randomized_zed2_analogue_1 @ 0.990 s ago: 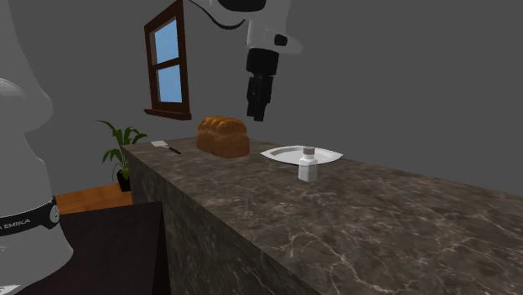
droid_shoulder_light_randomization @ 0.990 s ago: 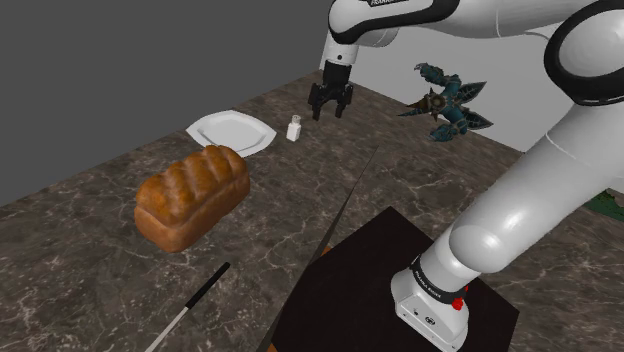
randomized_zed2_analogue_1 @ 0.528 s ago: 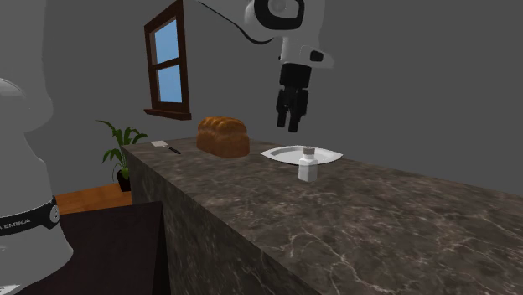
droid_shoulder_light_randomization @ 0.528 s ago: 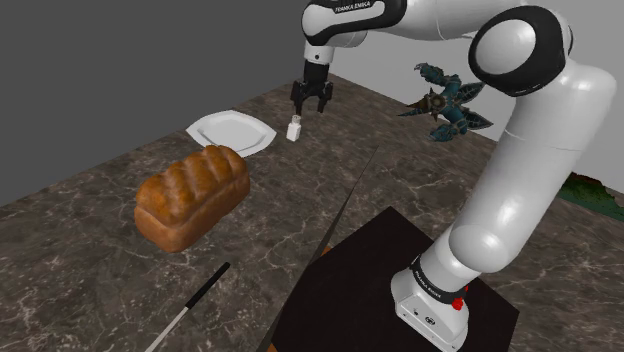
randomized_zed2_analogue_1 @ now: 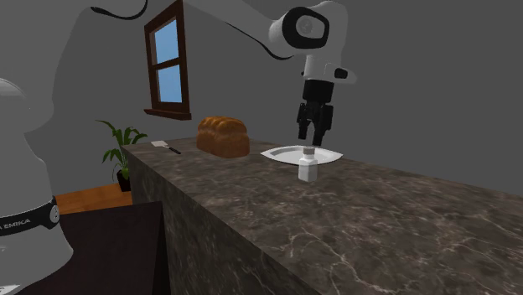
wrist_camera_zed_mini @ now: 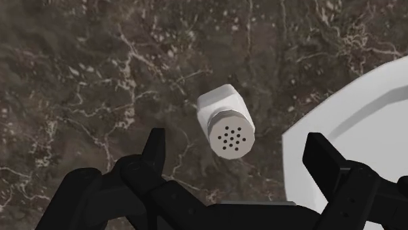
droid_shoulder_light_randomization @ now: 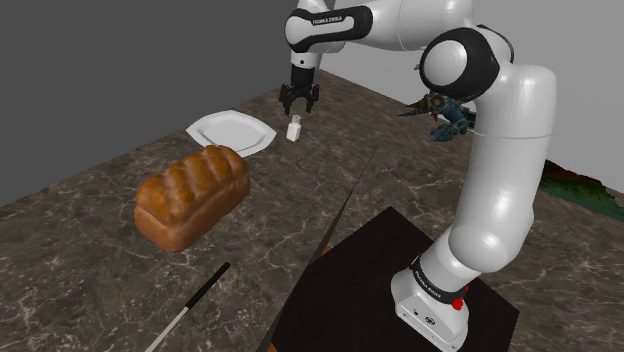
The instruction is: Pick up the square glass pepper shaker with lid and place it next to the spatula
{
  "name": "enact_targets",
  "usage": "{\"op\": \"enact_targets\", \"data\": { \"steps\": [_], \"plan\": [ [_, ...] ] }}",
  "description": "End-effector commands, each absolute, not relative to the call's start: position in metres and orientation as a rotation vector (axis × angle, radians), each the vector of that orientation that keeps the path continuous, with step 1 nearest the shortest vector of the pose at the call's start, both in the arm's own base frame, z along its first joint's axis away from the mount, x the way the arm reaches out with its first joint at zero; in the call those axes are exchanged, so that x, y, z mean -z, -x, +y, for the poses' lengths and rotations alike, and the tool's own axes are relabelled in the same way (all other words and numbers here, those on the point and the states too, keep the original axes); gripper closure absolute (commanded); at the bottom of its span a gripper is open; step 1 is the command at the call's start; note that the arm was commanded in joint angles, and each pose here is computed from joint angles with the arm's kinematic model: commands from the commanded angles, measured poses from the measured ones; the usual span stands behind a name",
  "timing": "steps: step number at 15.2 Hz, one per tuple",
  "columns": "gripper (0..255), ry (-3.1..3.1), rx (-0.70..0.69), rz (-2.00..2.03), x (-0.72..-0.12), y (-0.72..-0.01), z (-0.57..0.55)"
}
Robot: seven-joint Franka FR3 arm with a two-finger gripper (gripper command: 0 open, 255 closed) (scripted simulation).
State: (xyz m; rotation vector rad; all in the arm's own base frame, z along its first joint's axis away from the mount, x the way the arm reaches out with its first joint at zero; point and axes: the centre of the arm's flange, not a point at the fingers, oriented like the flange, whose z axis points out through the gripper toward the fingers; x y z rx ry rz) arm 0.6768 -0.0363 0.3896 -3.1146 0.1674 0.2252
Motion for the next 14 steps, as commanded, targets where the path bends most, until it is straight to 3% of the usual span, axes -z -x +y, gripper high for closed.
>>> {"op": "enact_targets", "data": {
  "steps": [1, 12, 13, 14],
  "plan": [
    [0, 3.115, -0.224, 0.167, -0.379, -0.676, -0.037],
    [0, 3.115, -0.224, 0.167, -0.360, -0.674, -0.036],
    [255, 3.115, -0.224, 0.167, -0.360, -0.674, -0.036],
    [255, 3.115, -0.224, 0.167, -0.360, -0.674, -0.036]
  ]
}}
